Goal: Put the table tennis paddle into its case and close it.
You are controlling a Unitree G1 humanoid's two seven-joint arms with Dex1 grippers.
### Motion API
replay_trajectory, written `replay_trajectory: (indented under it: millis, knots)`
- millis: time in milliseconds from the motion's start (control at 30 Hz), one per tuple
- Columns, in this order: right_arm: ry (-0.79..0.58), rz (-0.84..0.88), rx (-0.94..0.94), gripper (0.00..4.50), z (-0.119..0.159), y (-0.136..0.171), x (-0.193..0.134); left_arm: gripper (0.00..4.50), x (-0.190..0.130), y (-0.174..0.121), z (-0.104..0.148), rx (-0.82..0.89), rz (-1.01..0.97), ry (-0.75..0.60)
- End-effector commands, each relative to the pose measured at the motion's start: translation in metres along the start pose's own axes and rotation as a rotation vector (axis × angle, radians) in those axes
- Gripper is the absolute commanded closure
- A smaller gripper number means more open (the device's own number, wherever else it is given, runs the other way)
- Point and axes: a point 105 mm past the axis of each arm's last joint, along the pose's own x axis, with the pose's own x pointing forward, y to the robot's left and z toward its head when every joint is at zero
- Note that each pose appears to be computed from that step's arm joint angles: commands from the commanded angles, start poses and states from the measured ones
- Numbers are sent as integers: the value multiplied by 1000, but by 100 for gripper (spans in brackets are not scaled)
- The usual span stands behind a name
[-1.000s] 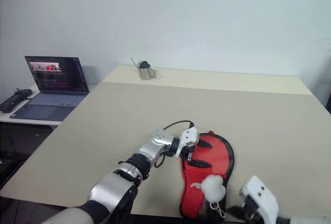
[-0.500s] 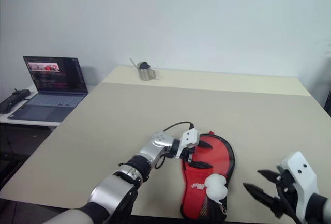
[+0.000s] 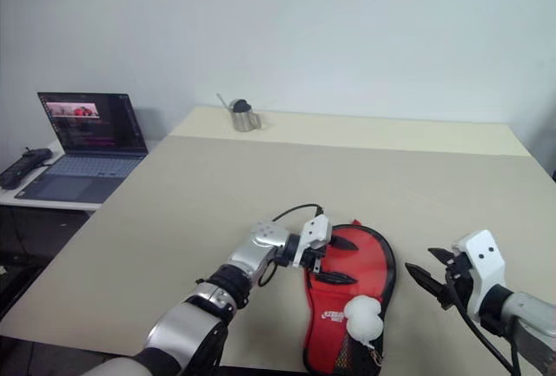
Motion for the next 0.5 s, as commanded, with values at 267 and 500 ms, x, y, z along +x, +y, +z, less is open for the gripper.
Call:
replay_trajectory:
  millis: [267, 500]
  knots:
    - [-56, -56, -48, 123, 21, -15, 0, 45, 11, -29, 13, 62, -148, -27]
    - [-94, -26, -38, 123, 29, -14, 2, 45, -28, 0, 22, 64, 19, -39]
